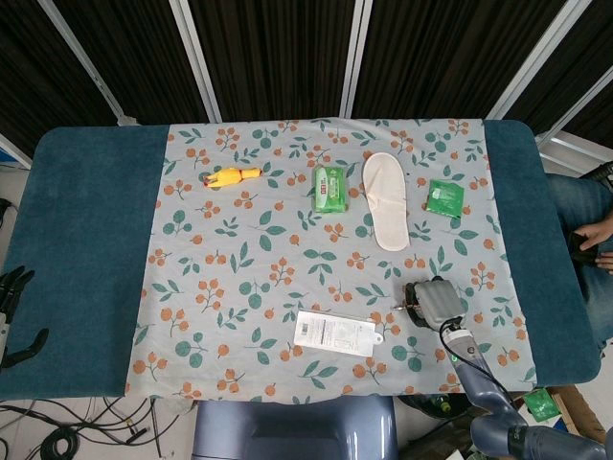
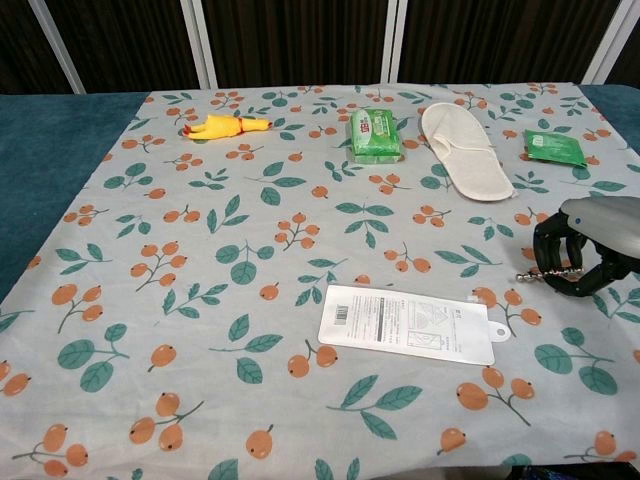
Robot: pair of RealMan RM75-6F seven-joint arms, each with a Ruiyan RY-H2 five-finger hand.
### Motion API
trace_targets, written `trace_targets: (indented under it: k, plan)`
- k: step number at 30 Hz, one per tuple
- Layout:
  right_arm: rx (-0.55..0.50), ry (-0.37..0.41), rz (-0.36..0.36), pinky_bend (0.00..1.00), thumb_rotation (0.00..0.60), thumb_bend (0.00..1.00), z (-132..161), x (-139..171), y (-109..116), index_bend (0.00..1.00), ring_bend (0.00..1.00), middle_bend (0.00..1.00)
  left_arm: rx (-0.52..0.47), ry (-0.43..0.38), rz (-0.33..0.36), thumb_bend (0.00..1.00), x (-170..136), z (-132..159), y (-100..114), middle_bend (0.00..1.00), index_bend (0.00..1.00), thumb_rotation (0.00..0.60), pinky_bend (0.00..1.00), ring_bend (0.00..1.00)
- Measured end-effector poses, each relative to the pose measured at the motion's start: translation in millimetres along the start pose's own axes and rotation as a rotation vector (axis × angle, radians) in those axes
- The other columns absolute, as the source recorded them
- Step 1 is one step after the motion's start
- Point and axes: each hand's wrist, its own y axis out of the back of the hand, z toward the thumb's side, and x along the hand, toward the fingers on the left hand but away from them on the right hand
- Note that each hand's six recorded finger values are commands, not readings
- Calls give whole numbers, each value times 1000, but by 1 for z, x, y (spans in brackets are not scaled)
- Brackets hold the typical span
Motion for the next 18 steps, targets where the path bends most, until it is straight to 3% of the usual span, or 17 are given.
trace_targets:
  k: [18]
  plan:
    - [1,3,5,323,600,404,1,1,0,600,507,489,0,0,0,328,0,1,0,18,54,600,78,23]
